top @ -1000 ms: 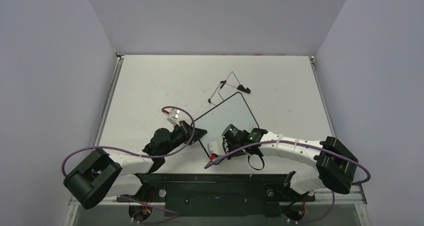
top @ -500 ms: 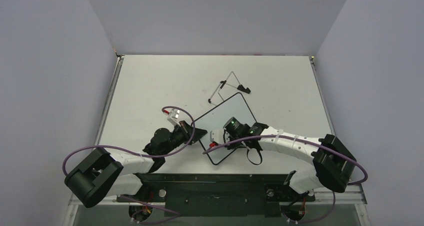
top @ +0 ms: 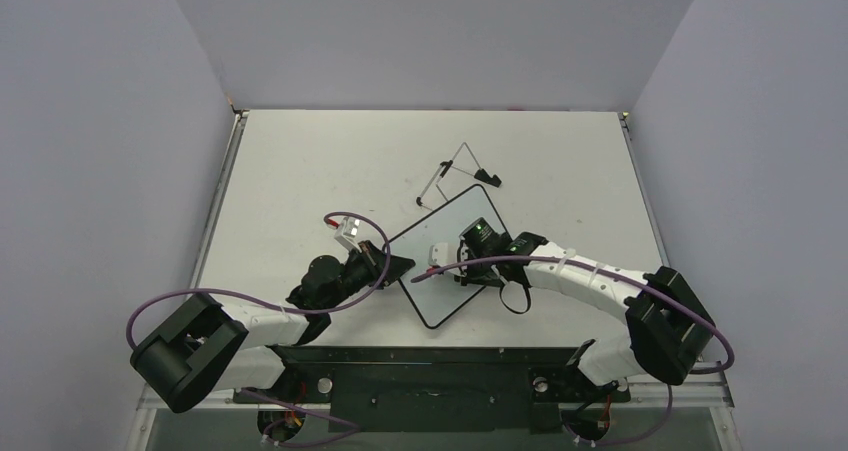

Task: Erase the whiteboard
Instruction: Erase the whiteboard at the center of the board.

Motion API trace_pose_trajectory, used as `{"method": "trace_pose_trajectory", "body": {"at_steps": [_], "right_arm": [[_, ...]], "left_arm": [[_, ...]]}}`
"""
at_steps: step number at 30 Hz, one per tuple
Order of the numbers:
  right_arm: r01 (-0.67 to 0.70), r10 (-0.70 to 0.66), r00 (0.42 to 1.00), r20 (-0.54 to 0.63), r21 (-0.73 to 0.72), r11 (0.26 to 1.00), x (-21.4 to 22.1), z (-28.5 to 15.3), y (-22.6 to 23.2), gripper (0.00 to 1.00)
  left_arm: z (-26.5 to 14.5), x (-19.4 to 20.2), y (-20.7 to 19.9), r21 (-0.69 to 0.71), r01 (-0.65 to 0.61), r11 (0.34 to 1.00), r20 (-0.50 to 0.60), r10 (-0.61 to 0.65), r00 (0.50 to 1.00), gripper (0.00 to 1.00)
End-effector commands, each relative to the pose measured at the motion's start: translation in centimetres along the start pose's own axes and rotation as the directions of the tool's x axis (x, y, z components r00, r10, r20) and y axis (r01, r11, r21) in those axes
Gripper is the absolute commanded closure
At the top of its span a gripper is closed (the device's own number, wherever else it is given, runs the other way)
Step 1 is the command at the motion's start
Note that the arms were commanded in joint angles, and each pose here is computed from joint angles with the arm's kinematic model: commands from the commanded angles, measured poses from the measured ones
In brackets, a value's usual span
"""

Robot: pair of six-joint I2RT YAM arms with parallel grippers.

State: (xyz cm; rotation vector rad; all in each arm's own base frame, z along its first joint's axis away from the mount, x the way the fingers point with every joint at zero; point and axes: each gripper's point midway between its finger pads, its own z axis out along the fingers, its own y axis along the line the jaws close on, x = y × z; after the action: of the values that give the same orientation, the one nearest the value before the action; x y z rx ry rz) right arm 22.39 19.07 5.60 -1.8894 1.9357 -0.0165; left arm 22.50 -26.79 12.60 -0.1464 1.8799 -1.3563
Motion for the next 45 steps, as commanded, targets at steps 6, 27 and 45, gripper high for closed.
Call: {"method": "trace_pose_trajectory", "body": {"at_steps": [6,27,45], "right_arm": [[0.133,-0.115,0.985,0.128,-0.143,0.981,-2.8,-0.8,4.3,1.0],[0.173,-0.156,0.982,0.109,-0.164,0.971,-2.2,-0.2,5.2,1.0],[-0.023,0.024,0.999,0.029,-0.039,0.999,0.3,0.5,0.6,1.0]], "left_arm": [[-0.1,-2.4,-5.0,0.179,-0.017,0.984,0.071,0.004,0.997,1.0],[-0.7,-2.5,-4.9,0.177,-0.017,0.984,0.086,0.002,0.996,1.0],[-1.3,-2.7,-4.6,0.174,-0.032,0.984,0.094,0.015,0.995,1.0]]}}
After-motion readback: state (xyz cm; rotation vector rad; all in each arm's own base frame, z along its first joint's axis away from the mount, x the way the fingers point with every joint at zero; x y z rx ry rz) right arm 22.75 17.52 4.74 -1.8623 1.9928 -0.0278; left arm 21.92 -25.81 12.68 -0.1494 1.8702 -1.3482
